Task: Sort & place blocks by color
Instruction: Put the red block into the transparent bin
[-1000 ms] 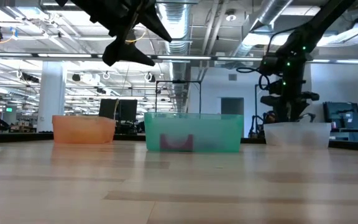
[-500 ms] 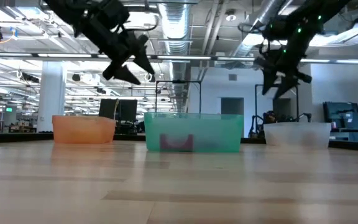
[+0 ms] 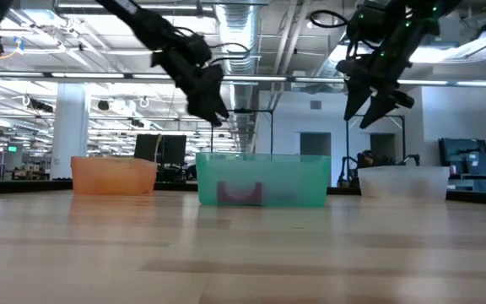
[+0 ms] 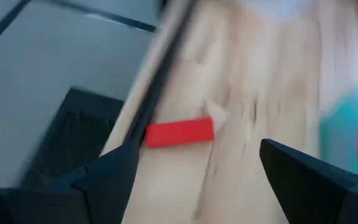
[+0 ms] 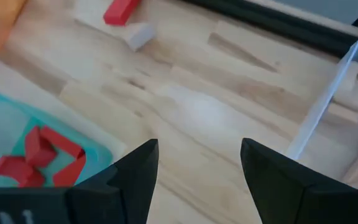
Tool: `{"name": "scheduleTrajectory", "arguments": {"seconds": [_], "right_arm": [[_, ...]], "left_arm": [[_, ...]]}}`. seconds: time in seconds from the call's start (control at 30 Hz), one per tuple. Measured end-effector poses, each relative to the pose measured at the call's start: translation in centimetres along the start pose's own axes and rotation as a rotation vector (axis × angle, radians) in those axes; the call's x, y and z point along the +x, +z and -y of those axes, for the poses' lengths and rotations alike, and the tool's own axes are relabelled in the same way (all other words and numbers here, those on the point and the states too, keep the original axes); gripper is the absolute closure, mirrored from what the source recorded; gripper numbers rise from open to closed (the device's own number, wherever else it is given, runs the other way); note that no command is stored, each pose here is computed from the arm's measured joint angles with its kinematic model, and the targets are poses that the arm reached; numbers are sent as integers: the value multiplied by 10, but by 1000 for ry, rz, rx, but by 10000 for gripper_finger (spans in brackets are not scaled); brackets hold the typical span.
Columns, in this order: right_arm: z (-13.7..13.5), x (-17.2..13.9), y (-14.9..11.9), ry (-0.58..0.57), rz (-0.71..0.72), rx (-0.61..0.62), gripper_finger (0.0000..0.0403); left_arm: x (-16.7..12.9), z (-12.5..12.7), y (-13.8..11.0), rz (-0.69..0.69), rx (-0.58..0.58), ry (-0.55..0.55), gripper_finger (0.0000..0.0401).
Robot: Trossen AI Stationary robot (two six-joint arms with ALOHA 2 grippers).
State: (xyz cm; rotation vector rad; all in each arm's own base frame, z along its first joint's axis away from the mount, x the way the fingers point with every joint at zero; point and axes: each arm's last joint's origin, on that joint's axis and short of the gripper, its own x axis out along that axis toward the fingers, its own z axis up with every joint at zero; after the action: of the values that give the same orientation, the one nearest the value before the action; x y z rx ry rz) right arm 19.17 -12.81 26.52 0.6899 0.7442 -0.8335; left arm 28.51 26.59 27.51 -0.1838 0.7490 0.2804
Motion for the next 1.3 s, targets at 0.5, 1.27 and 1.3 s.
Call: {"name": "scheduleTrajectory", "arguments": {"seconds": [0.5, 1.27, 1.3], "right_arm": [[-28, -5, -30, 29, -135, -26, 154], [-41, -9, -42, 99, -190, -23, 154], [-41, -9, -42, 101, -191, -22, 154]], "left_arm": [[119, 1, 23, -299, 866, -53, 79], [160, -10, -16, -359, 833, -232, 79], [162, -9, -16, -355, 833, -234, 79]]}}
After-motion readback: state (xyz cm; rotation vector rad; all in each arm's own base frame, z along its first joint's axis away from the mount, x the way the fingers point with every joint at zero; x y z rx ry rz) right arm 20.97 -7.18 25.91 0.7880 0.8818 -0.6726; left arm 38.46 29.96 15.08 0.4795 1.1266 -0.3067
